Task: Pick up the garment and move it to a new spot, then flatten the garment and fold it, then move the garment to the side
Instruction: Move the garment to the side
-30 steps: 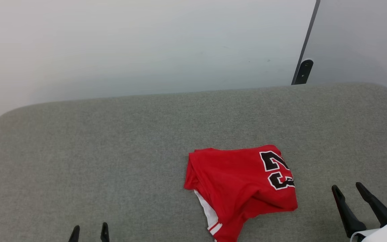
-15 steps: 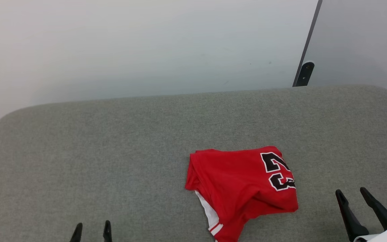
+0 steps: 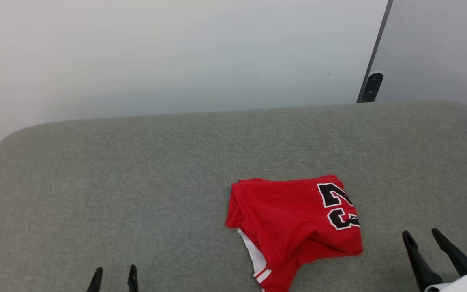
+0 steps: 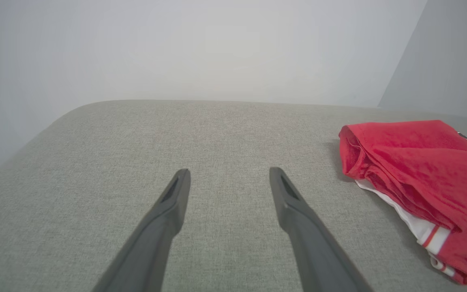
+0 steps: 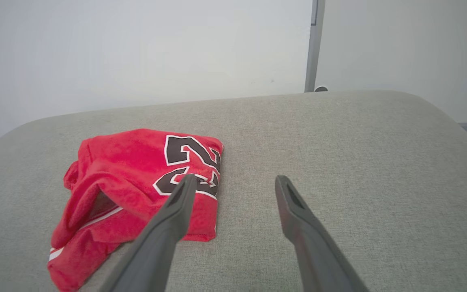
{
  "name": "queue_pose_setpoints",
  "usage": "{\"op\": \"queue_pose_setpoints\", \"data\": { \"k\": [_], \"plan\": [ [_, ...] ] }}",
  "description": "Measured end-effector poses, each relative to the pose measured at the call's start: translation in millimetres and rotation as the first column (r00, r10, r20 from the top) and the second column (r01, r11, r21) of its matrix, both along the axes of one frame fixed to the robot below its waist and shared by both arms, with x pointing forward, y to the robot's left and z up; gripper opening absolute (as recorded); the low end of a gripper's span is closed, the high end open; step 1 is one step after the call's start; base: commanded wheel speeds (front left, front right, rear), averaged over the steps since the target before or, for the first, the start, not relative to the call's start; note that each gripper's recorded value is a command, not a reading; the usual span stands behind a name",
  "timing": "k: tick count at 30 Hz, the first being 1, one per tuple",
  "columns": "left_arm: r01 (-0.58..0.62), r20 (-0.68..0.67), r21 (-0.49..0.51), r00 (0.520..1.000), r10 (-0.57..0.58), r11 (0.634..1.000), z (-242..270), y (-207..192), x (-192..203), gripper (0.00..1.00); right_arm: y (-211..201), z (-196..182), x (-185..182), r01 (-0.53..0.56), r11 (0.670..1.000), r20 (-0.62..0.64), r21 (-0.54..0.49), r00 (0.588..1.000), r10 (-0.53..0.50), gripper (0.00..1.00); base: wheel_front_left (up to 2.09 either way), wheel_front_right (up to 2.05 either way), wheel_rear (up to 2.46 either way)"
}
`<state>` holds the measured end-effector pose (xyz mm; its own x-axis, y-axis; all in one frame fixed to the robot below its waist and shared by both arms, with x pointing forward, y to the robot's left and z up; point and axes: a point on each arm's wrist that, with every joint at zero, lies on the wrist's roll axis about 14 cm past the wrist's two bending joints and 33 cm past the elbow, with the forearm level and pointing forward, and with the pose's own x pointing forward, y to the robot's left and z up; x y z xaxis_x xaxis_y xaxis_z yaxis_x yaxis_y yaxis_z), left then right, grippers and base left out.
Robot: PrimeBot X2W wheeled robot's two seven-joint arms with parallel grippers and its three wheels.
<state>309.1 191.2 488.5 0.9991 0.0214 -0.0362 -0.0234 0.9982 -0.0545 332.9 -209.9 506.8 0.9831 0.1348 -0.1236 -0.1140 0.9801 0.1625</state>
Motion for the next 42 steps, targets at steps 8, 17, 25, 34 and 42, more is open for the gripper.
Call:
{"op": "queue_pose_setpoints", "data": {
  "k": [8, 17, 25, 34, 42],
  "plan": [
    [0.003, 0.002, -0.022, 1.0, -0.003, 1.0, -2, -6, 5, 1.0, 16, 7, 34, -0.115, 0.99, -0.077, -0.078, 0.991, 0.109, 1.0, 0.0, 0.0, 0.0],
    [0.017, 0.019, -0.052, 1.0, -0.016, 0.999, -5, -16, 30, 1.0, 29, -21, 87, -0.293, 0.943, -0.416, -0.159, 0.886, 0.205, 1.0, 0.0, 0.0, 0.0],
    [0.008, -0.01, -0.064, 1.0, -0.009, 0.998, -20, -16, 48, 1.0, 43, -77, 91, -0.439, 0.893, -0.72, -0.102, 0.652, 0.238, 1.0, 0.0, 0.0, 0.0],
    [-0.018, -0.058, -0.065, 0.998, 0.014, 0.998, -39, -9, 64, 1.0, 58, -129, 91, -0.532, 0.845, -0.849, -0.057, 0.471, 0.24, 1.0, 0.0, 0.0, 0.0],
    [-0.04, -0.071, -0.059, 0.997, 0.036, 0.997, -44, -2, 69, 1.0, 64, -145, 98, -0.562, 0.825, -0.859, -0.057, 0.449, 0.247, 0.0, 0.0, 0.0, 0.0]
  ]
}}
